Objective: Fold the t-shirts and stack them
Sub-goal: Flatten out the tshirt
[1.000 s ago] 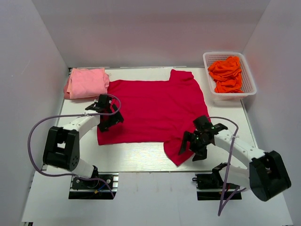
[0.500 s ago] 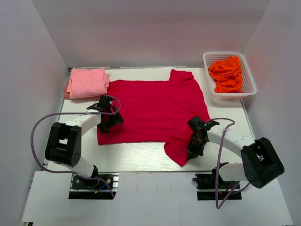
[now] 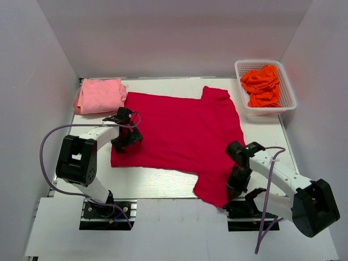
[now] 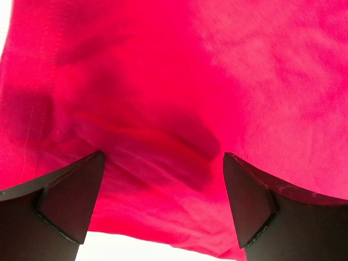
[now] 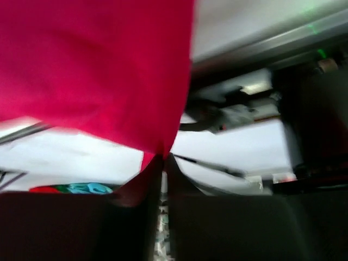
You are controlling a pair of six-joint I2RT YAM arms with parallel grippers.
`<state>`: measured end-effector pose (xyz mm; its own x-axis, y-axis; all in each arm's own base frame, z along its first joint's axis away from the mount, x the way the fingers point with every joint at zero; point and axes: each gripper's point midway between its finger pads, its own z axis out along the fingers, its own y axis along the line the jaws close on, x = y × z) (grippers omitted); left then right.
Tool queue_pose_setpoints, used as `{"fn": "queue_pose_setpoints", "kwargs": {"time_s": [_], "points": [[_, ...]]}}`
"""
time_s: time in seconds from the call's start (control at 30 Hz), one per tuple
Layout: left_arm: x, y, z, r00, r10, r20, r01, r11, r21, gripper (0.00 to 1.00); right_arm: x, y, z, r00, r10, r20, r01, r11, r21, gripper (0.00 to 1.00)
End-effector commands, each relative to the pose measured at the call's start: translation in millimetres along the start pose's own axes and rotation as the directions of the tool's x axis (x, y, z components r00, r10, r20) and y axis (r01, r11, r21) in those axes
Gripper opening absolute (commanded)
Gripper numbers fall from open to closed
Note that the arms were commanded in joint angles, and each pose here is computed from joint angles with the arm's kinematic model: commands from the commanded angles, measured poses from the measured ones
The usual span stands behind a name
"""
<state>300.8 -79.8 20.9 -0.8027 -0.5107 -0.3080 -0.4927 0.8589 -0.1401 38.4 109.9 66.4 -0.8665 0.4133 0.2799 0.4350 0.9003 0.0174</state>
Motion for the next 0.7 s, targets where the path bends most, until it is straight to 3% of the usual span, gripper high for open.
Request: {"fn": "queue_pose_setpoints", "kwargs": {"time_s": [0.0,0.13,0.23,0.3,0.37,0.4,0.43,0.53,0.6,0.67], "points": [[5,19,1,0.999,-0.002,-0.033,-0.002,0.994,-0.109,1.00,24,-30,10,0.987,0.125,-0.100,-0.112,0.985,0.130,0.18],[-7,12,-11,1.000,-0.003,-0.013,0.001,0.995,-0.103,1.00,17,-28,18,0.986,0.154,-0.069,-0.144,0.981,0.132,0.54],[-25,1,-28,0.999,-0.011,0.048,0.014,0.998,-0.064,1.00,16,-29,17,0.983,0.173,-0.060,-0.163,0.976,0.145,0.64],[-38,-11,-45,0.996,0.009,0.093,-0.008,1.000,-0.018,1.00,11,-17,8,0.988,0.153,-0.017,-0.151,0.986,0.075,0.68],[-45,-17,-55,0.994,0.004,0.113,-0.005,1.000,0.001,1.00,-15,22,-26,0.987,0.102,0.124,-0.089,0.991,-0.101,0.79],[-52,-21,-64,0.991,0.014,0.132,-0.017,1.000,0.017,1.00,-32,21,-35,0.972,0.086,0.217,-0.070,0.995,-0.077,0.87],[-56,-24,-67,0.989,0.025,0.142,-0.029,0.999,0.024,1.00,-58,30,-66,0.926,0.043,0.375,-0.014,0.997,-0.082,0.90],[-70,-35,-76,0.983,0.042,0.179,-0.052,0.997,0.052,1.00,-100,39,-117,0.839,-0.055,0.541,0.032,0.998,0.052,0.90],[-82,-45,-81,0.977,0.042,0.207,-0.058,0.996,0.074,1.00,-125,52,-130,0.807,-0.121,0.579,0.047,0.989,0.141,0.90],[-89,-47,-82,0.972,0.069,0.223,-0.085,0.994,0.062,1.00,-154,79,-148,0.749,-0.157,0.643,0.087,0.986,0.139,0.90]]}}
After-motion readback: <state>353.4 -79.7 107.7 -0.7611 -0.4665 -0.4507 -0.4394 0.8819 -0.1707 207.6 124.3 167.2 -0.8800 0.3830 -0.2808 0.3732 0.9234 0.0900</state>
